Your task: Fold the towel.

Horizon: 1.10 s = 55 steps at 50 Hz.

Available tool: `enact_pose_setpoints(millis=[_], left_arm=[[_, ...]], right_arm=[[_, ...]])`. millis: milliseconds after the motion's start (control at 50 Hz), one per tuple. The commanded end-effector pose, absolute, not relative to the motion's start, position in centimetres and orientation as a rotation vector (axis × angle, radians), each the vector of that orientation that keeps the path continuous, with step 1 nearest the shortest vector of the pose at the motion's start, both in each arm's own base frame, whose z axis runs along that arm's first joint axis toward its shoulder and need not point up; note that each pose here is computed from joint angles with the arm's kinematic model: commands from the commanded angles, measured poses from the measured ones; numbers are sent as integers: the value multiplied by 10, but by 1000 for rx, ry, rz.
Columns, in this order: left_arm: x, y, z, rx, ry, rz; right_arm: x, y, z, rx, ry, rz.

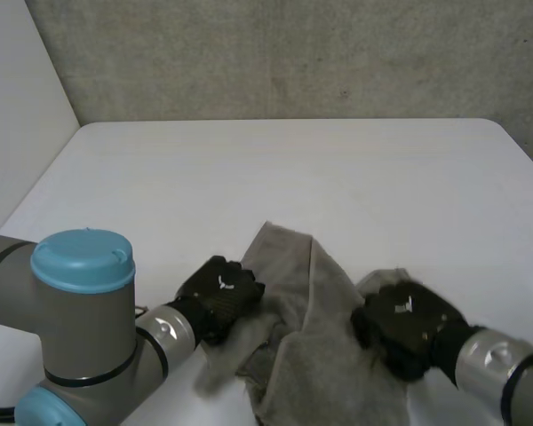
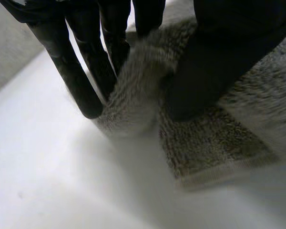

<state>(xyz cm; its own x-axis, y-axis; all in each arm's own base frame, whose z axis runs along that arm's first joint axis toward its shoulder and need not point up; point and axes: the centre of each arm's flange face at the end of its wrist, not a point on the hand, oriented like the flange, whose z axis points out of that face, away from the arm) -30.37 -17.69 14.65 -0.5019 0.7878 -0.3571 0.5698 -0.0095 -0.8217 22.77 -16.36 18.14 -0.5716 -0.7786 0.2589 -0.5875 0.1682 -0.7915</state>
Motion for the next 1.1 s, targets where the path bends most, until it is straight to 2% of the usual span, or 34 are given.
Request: enact_pose_setpoints(millis=[20,40,60,80,100,120,180,220,300,340,400,440,460,500,540,700,860,1100], left_arm=[[-320,-206,200,-1281,-1848,1913],[-322,-214,223,-1197,-1783,2034],[-322,-220,247,-1093,-1724,2145],[-322,-220,247,-1092,-1724,2146],[-320,-225,269,-978,-1671,2235],[-317,-228,286,-869,-1638,2290],[-314,-229,297,-781,-1622,2316],[-307,-223,305,-706,-1635,2313],[-297,-211,288,-756,-1731,2252],[-283,-202,264,-809,-1848,2185],[-274,-201,250,-831,-1913,2161],[-254,-208,230,-862,-2042,2148],[-254,-208,229,-863,-2042,2148],[-238,-216,217,-901,-2136,2160],[-232,-220,214,-914,-2163,2167],[-221,-233,210,-905,-2192,2176],[-217,-239,210,-882,-2193,2204],[-211,-244,208,-858,-2223,2207]], right_arm=[[247,-224,230,-1105,1990,-1836],[252,-236,245,-1046,1906,-1940],[252,-237,246,-1045,1905,-1941],[257,-246,259,-988,1808,-2033],[261,-255,274,-921,1702,-2132],[261,-255,275,-921,1701,-2133],[264,-273,299,-783,1535,-2292],[265,-279,300,-753,1521,-2309],[266,-288,275,-773,1752,-2123],[265,-285,262,-794,1873,-2005],[263,-272,240,-858,2073,-1775],[260,-263,231,-888,2148,-1678],[258,-254,224,-906,2199,-1595],[257,-247,217,-917,2220,-1545],[261,-230,202,-948,2231,-1470],[290,-189,185,-1062,2111,-1431],[320,-173,166,-1079,1981,-1435],[343,-168,144,-1109,1905,-1467]])
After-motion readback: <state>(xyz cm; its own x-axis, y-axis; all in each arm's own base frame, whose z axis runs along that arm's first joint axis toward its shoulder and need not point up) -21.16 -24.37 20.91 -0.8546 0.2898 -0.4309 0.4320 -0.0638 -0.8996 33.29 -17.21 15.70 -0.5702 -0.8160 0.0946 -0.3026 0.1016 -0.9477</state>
